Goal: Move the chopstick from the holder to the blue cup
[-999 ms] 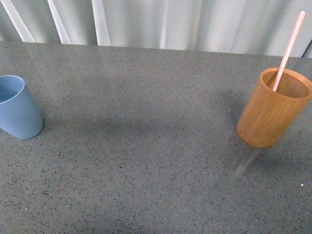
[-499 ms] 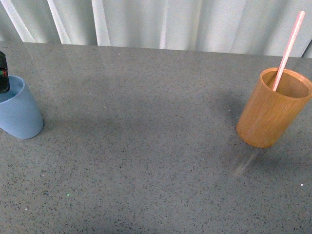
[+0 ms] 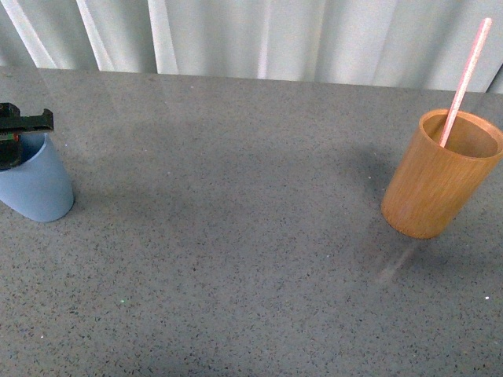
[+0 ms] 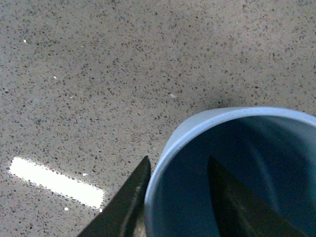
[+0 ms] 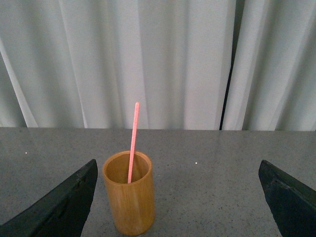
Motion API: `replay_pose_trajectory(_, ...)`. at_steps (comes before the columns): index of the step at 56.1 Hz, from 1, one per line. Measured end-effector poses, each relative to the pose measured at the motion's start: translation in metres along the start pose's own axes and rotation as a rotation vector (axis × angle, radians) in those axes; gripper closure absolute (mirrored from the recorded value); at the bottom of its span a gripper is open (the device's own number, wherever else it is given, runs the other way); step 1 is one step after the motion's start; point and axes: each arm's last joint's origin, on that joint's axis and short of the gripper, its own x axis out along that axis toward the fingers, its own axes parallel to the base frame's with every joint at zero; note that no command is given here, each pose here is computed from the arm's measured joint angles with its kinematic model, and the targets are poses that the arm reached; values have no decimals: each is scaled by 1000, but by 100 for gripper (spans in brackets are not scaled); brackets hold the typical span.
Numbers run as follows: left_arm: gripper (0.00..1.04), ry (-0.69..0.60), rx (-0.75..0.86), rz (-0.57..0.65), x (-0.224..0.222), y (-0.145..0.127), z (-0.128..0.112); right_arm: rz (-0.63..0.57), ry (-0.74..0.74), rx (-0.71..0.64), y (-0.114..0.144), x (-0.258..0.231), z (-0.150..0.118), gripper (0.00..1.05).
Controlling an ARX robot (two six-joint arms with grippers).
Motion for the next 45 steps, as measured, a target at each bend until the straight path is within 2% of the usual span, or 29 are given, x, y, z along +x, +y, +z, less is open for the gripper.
replay_pose_trajectory(4, 79, 10, 10, -1, 0, -4, 0, 0, 0, 0, 0, 0, 0, 10)
replay_pose_trajectory(10, 101, 30, 36, -18, -4, -13, 1, 0, 0, 0, 0, 0, 0, 10)
replay_pose_trajectory(20, 101, 60, 79, -46, -13, -27, -3, 0, 0, 0, 0, 0, 0, 10)
replay_pose_trajectory(27, 101, 69, 135, -96, -33, -49, -4, 0, 0, 0, 0, 0, 0, 10)
replay_pose_trajectory(37, 101, 76, 265, -222, -71, -115, -7, 0, 0, 0, 0, 0, 0, 10)
replay_pose_trajectory(45, 101, 83, 349, -270, -86, -155, -17, 0, 0, 0, 0, 0, 0, 10)
